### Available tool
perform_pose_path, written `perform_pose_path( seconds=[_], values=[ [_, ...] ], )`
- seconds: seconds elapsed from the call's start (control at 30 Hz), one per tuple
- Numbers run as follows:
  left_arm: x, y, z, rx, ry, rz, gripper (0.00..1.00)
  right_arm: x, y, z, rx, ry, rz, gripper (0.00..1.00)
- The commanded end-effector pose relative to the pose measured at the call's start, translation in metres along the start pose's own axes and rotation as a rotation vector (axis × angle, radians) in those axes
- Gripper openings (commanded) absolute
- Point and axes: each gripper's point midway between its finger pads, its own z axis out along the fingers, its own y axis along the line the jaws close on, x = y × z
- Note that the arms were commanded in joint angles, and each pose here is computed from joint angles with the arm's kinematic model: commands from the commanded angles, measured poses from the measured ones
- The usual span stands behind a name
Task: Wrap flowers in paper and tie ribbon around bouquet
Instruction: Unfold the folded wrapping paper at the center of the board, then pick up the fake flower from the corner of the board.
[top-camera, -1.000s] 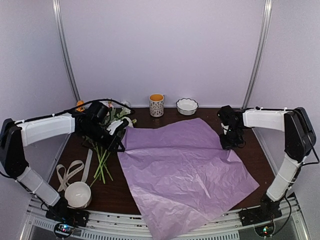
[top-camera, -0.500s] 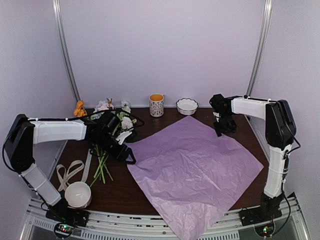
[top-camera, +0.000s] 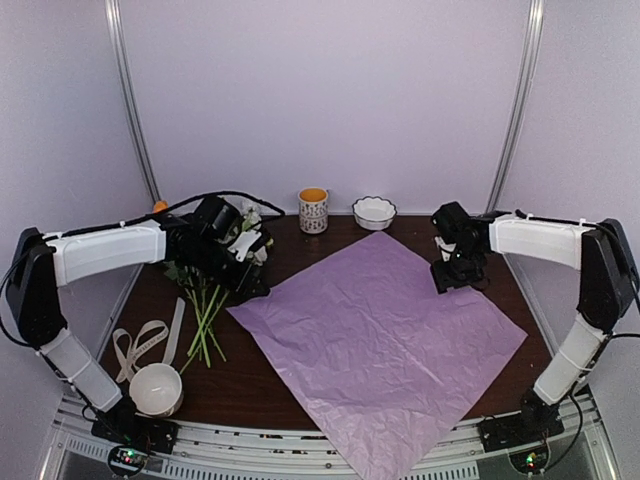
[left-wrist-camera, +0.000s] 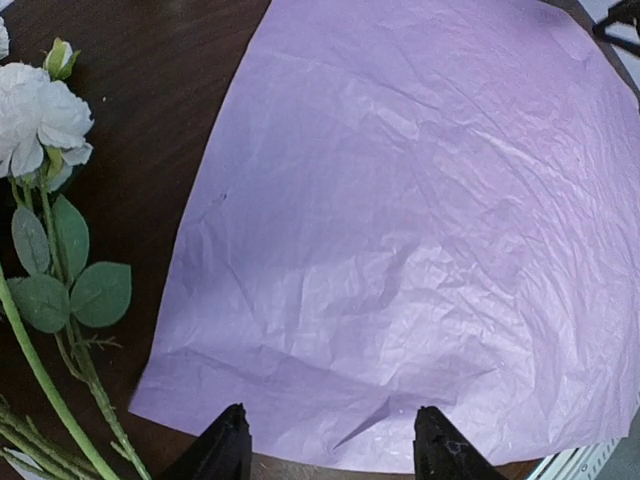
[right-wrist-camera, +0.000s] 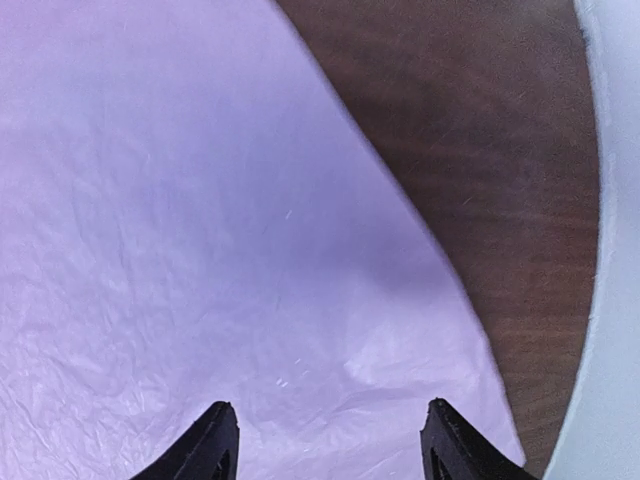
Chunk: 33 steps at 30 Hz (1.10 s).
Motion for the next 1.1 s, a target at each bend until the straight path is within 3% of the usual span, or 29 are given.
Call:
perform_pose_path(
  seconds=[0.0, 0.17, 0.3, 0.43, 0.63, 1.07],
  values=[
    [-0.029, 0.024, 0.002, -0.065, -0.054, -0.007, 0.58, 0.062, 0.030, 0.041, -0.087, 0.132, 0.056, 0.61],
    [-0.040, 0.105, -0.031, -0.218, -0.108, -0.156, 0.45, 0.065, 0.028, 0.046, -0.044, 0.146, 0.049, 0.53],
    [-0.015, 0.141, -0.024, -0.310, -0.001, -0.186, 0.33, 0.048, 0.034, 0.029, -0.084, 0.096, 0.064, 0.53],
    [0.008, 0.144, 0.004, -0.263, 0.122, -0.191, 0.30, 0.043, 0.041, 0.017, -0.112, 0.073, 0.059, 0.54],
    [0.019, 0.145, 0.020, -0.217, 0.135, -0.225, 0.20, 0.049, 0.045, 0.015, -0.117, 0.086, 0.036, 0.54],
    [0.047, 0.164, 0.027, -0.328, 0.235, -0.225, 0.20, 0.041, 0.050, 0.003, -0.134, 0.053, 0.011, 0.55]
  ],
)
